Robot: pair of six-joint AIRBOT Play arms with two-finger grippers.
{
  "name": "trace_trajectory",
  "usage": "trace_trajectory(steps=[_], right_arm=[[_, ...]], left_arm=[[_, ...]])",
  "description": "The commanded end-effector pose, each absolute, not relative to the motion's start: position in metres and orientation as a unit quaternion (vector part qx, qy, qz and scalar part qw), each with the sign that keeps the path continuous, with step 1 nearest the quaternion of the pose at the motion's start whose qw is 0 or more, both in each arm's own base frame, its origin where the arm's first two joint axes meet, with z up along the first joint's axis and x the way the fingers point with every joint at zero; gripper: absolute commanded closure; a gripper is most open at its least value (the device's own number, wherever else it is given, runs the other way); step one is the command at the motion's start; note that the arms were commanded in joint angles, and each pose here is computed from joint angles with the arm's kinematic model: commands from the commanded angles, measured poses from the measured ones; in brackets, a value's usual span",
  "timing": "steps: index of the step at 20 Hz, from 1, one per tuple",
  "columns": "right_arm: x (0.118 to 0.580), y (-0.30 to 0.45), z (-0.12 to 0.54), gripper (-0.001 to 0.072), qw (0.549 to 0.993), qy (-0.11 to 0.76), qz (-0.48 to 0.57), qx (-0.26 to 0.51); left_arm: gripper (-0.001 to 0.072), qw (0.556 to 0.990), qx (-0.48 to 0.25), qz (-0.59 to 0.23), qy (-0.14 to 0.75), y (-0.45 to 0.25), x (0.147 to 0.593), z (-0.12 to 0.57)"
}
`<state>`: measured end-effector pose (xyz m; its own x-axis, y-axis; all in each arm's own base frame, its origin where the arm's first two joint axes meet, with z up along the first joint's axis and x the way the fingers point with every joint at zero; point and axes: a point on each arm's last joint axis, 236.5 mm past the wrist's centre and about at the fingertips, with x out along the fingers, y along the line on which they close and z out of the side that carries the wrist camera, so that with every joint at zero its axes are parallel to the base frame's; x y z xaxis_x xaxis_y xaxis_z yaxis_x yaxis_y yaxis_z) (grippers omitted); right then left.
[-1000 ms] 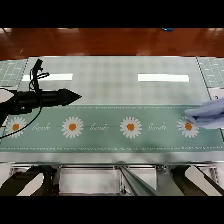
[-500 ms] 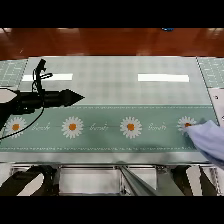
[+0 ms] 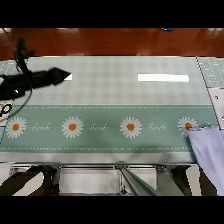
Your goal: Fold the shirts.
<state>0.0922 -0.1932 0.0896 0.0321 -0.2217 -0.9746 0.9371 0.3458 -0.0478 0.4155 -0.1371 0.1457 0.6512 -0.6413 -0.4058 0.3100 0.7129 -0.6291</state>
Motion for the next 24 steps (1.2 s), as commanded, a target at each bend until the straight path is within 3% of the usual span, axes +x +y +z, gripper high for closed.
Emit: trace_trajectory(steps=[1, 3, 5, 7, 9, 12, 24], right_arm=[[0.303, -0.140, 0.203, 0.0682, 0.858, 0.298, -0.174, 0.380], [0.384, -0.054, 0.240, 0.0682, 0.897, 0.284, -0.024, 0.336], [0.425, 0.038, 0.213, 0.0682, 0.903, 0.358, 0.065, 0.230], [0.435, 0.087, 0.148, 0.0682, 0.882, 0.454, 0.075, 0.101], [0.425, 0.082, 0.072, 0.0683, 0.830, 0.556, 0.017, 0.021], [0.410, 0.074, 0.014, 0.0683, 0.768, 0.640, -0.010, 0.003], [0.410, 0.071, 0.012, 0.0682, 0.768, 0.641, -0.013, -0.004]], left_arm=[[0.0691, 0.896, -0.246, -0.279, 0.241, -0.119, 0.468, 0.228], [0.0692, 0.895, -0.209, -0.299, 0.257, -0.147, 0.483, 0.245], [0.0691, 0.886, -0.133, -0.285, 0.340, -0.176, 0.480, 0.209], [0.0691, 0.870, -0.069, -0.253, 0.417, -0.179, 0.465, 0.156], [0.0690, 0.851, -0.052, -0.193, 0.486, -0.157, 0.452, 0.099], [0.0690, 0.834, -0.058, -0.173, 0.521, -0.141, 0.441, 0.067], [0.0690, 0.832, -0.057, -0.173, 0.524, -0.140, 0.440, 0.066]])
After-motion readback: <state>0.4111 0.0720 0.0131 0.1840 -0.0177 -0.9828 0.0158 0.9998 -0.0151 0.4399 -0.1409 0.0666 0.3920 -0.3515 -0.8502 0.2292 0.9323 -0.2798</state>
